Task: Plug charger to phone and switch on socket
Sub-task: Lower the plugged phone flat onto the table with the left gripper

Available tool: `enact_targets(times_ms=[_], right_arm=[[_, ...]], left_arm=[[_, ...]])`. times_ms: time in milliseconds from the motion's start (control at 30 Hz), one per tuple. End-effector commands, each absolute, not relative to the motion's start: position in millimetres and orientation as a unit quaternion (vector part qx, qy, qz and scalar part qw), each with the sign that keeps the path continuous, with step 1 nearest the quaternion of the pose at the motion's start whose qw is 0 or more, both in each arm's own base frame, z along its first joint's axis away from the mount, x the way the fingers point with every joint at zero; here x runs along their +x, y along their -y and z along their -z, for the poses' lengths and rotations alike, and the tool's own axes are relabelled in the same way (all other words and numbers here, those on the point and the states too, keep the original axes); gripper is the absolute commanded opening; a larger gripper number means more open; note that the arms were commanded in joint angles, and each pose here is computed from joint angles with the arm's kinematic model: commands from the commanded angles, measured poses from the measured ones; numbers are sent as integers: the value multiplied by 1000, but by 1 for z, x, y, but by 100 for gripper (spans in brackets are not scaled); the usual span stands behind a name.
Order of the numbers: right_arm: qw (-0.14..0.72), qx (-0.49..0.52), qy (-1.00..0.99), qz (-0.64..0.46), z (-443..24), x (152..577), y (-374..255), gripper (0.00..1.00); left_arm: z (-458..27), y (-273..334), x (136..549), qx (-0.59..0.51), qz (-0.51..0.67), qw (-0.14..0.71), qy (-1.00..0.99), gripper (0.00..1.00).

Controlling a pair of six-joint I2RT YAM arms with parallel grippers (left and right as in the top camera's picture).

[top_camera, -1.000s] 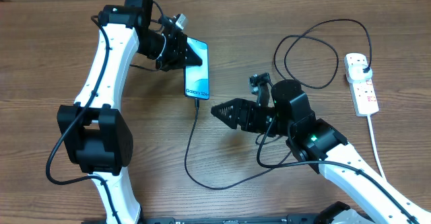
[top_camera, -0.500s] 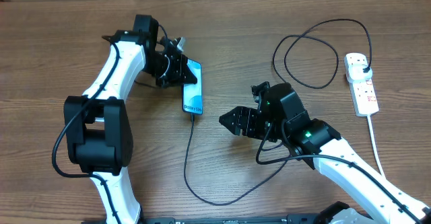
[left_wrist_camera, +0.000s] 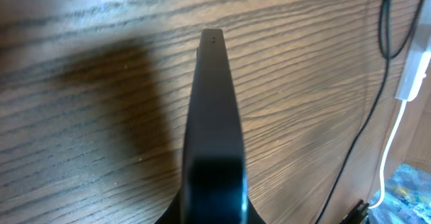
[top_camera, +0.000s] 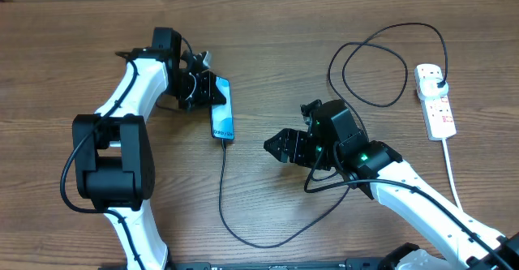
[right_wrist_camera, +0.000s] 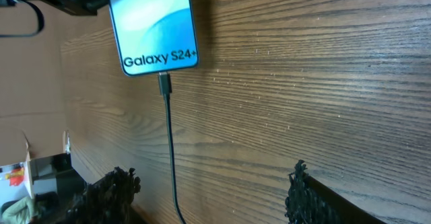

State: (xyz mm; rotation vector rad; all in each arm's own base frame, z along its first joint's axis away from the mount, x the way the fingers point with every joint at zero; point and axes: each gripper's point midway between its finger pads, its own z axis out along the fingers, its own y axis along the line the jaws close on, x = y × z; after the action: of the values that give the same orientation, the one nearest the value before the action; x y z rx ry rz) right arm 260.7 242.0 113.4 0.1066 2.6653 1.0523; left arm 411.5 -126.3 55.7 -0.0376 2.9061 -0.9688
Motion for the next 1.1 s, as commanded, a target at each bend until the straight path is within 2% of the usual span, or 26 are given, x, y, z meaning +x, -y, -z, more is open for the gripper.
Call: enact_targets(times_ms=[0, 233, 467, 1067], right_arm=[[143, 38, -924, -354, -109, 263, -239, 73], [149, 49, -930, -332, -101, 267, -232, 72], [129, 55, -938, -317, -83, 266, -232, 72], [127, 54, -940, -314, -81, 265, -231, 72]], left_arm=[[-58, 128, 402, -20, 321, 35, -946, 4], [-47, 127, 392, -32, 320, 17, -947, 4], [-47, 127, 398, -27, 321, 33, -946, 4], [-33, 126, 386, -50, 319, 11, -946, 4]])
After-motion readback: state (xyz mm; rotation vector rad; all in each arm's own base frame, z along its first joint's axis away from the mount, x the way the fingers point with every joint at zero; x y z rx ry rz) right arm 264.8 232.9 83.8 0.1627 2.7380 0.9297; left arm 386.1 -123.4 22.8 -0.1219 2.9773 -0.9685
